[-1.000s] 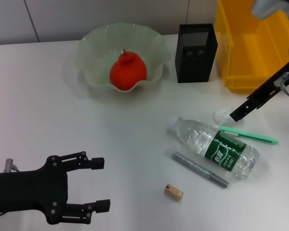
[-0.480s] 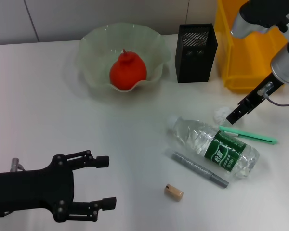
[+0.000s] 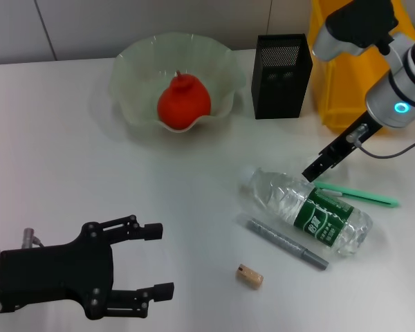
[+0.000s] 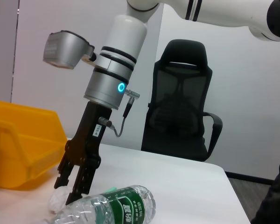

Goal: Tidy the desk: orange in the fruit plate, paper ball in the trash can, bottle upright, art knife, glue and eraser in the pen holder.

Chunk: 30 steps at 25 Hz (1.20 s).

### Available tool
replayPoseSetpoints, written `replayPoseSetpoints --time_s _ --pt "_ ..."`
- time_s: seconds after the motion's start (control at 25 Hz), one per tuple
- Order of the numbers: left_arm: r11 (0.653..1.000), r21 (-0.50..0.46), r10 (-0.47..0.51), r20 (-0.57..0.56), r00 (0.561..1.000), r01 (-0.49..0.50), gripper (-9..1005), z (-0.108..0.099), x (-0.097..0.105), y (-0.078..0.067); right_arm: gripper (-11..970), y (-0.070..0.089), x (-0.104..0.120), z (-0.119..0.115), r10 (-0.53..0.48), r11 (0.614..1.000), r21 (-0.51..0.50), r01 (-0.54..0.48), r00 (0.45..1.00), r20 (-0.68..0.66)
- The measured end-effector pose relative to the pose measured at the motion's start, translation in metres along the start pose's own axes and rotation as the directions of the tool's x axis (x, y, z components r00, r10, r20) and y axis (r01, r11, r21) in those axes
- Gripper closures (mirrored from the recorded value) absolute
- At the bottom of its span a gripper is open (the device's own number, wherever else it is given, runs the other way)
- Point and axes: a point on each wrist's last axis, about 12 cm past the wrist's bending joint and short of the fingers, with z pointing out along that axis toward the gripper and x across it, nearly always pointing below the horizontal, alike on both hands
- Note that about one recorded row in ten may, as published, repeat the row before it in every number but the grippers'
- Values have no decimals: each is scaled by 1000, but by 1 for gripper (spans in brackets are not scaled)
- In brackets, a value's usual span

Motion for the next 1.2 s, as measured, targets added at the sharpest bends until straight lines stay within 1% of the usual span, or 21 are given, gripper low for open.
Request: replayPoseSetpoints --time_s 0.36,0.52,0.72,0.8,0.88,0.92,0.96,1.0,1.12,1.16,1.2 --pt "1000 2 -7 3 1000 7 140 0 1 -2 203 -1 -1 3 4 1000 9 -4 1000 2" --pt "1000 0 -8 2 1000 8 140 0 1 -1 405 0 1 5 -1 1000 10 2 1000 -11" --pt "1000 5 -10 4 1000 10 140 0 1 -2 623 0 3 5 -6 1000 9 6 1000 -21" --pt "1000 5 -10 4 1000 10 140 0 1 -2 630 0 3 3 -6 1000 8 6 1000 -20" --pt "1000 5 -11 4 1000 11 140 0 1 -2 637 -1 2 -5 -6 1000 14 6 1000 -8" --pt "1000 5 -11 4 1000 11 140 0 1 -2 641 -1 2 -5 -6 1000 14 6 1000 -8" --pt "1000 4 -13 4 1000 13 140 0 1 -2 645 -3 2 -18 -7 999 31 7 1000 14" --pt "1000 4 -13 4 1000 13 140 0 1 -2 648 -3 2 -18 -7 999 31 7 1000 14" --pt "1000 2 -15 4 1000 15 140 -1 1 -2 653 -3 3 -41 -11 998 57 8 999 40" --pt "1000 1 -15 3 1000 15 140 -1 1 -2 653 -1 4 -58 -17 997 76 13 999 49" --pt "1000 0 -16 3 1000 16 140 -1 2 -2 653 -1 4 -58 -17 997 76 13 999 49"
